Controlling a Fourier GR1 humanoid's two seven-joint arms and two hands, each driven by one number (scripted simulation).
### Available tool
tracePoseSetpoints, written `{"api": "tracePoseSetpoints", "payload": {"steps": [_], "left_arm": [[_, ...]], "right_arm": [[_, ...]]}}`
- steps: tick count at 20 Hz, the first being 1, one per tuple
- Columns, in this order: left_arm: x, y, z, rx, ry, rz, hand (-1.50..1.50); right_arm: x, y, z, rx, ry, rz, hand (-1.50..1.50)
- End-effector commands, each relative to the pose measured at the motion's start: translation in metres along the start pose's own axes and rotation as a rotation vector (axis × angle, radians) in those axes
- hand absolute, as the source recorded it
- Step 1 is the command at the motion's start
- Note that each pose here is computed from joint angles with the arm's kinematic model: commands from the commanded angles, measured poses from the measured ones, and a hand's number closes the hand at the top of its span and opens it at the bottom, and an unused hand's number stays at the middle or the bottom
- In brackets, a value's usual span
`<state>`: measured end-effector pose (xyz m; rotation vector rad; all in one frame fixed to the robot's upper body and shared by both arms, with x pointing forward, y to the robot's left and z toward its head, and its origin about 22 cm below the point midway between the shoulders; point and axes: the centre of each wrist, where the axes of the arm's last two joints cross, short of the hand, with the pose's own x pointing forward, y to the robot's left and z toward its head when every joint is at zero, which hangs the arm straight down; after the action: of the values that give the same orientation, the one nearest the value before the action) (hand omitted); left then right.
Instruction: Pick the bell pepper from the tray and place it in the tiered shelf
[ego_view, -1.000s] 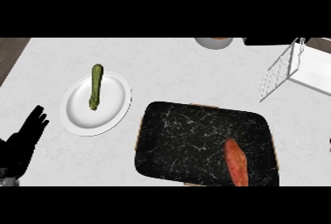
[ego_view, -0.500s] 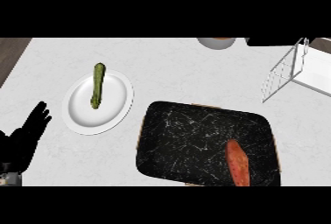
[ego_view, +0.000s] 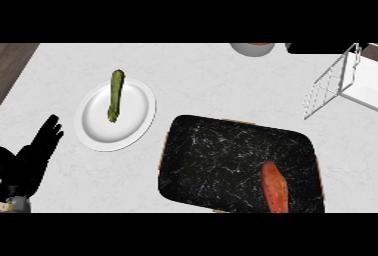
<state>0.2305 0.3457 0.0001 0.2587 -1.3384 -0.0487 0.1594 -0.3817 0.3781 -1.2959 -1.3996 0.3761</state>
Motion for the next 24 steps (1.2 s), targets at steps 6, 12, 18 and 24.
{"api": "tracePoseSetpoints", "payload": {"steps": [6, 12, 18, 24], "left_arm": [[-0.002, 0.005, -0.002, 0.002, -0.014, -0.008, 0.0], [0.008, 0.001, -0.02, -0.003, 0.007, 0.003, 0.0], [0.005, 0.0, 0.005, -0.021, -0.019, -0.012, 0.0], [-0.008, 0.013, -0.007, 0.02, -0.006, 0.005, 0.0]], "right_arm": [[-0.018, 0.018, -0.048, -0.04, 0.075, 0.1, 1.5], [-0.025, 0.013, -0.08, -0.022, 0.112, 0.146, 1.5], [-0.067, 0.043, -0.114, -0.048, 0.141, 0.087, 1.5], [-0.091, 0.077, -0.123, -0.016, 0.193, 0.098, 1.5]]}}
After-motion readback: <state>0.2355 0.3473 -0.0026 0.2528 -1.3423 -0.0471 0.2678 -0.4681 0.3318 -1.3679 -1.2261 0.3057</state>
